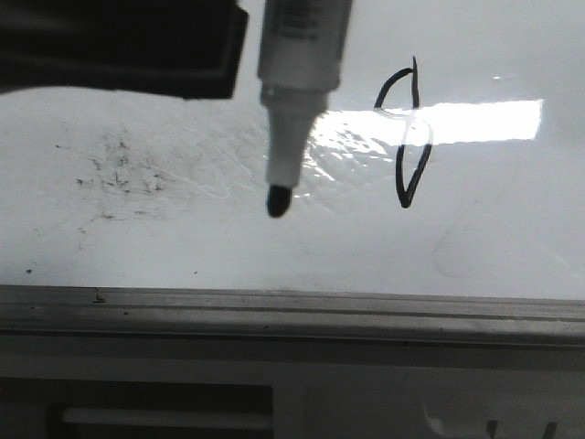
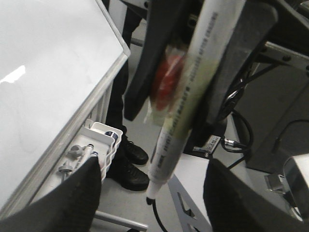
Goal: Write number 8 on whiteboard
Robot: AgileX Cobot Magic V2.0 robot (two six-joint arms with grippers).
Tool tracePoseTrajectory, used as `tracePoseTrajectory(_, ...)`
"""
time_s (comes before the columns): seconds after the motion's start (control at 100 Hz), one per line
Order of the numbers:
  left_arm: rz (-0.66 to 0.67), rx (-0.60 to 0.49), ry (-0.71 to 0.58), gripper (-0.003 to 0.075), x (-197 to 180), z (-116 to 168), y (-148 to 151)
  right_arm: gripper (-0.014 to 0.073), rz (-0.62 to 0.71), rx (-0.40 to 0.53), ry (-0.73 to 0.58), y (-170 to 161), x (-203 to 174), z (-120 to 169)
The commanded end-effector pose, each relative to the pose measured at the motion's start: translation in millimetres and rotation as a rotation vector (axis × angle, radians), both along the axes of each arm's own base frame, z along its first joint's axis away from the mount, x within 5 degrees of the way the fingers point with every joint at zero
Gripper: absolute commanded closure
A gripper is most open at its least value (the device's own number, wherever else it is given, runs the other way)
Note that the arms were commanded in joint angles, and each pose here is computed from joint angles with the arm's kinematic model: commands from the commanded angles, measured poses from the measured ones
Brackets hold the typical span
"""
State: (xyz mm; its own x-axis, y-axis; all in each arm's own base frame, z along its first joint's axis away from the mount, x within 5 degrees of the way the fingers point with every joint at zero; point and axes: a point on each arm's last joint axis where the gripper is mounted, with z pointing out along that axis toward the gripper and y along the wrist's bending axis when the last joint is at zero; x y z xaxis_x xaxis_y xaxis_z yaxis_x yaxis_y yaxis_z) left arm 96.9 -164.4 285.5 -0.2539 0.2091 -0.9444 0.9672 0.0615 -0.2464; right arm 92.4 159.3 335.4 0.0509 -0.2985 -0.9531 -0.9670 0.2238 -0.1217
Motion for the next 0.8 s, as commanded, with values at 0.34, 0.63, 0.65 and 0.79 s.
tracePoseTrajectory(0.34,-0.101,-0.09,-0.116,0.0345,7,11,-20,0.0662,-0.003,0.081,-0.024,0,-1,17)
tracePoseTrajectory(0.63,-0.042,-0.09,-0.103,0.0512,12,11,-21,0.0662,-0.002,0.081,-0.022,0,-1,17)
tracePoseTrajectory(0.65,-0.042,-0.09,-0.103,0.0538,12,11,-21,0.0661,-0.002,0.081,-0.022,0,-1,17)
tracePoseTrajectory(0.79,-0.033,-0.085,-0.105,0.0703,13,10,-21,0.0662,0.002,0.081,-0.021,0,-1,16)
